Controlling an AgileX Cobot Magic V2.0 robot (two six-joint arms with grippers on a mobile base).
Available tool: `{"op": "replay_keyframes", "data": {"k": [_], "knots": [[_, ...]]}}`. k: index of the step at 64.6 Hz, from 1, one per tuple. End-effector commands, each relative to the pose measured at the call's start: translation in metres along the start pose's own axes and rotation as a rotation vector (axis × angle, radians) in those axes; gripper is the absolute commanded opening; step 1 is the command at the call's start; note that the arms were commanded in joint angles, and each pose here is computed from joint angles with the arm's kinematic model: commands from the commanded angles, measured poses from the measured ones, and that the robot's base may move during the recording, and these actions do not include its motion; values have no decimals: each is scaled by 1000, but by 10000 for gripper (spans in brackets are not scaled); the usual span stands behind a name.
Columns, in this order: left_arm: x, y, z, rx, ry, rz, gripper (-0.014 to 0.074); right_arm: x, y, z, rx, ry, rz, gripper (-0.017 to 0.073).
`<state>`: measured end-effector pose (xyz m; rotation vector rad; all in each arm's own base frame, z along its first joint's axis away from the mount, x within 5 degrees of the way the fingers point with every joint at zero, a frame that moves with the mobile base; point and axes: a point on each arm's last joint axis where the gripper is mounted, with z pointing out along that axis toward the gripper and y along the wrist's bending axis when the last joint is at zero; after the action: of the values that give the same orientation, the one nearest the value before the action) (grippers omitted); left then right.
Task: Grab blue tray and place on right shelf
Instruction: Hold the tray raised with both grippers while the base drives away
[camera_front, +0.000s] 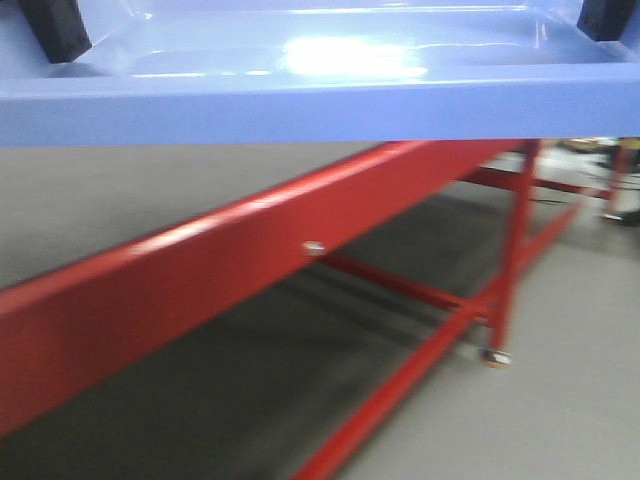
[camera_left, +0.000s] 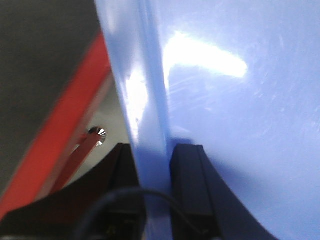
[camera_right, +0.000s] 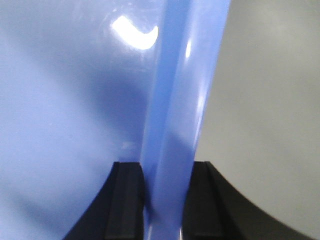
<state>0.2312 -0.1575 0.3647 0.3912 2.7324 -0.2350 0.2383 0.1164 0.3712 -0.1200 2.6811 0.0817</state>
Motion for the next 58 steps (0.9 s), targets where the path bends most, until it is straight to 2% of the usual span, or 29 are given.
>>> {"op": "replay_keyframes", "data": {"k": [1, 58], "knots": [[4, -7, -19, 40, -21, 52, -48, -7, 1, -20, -47, -126, -32, 64], [4, -7, -19, 40, -21, 52, -48, -7, 1, -20, -47, -126, -32, 64]]}}
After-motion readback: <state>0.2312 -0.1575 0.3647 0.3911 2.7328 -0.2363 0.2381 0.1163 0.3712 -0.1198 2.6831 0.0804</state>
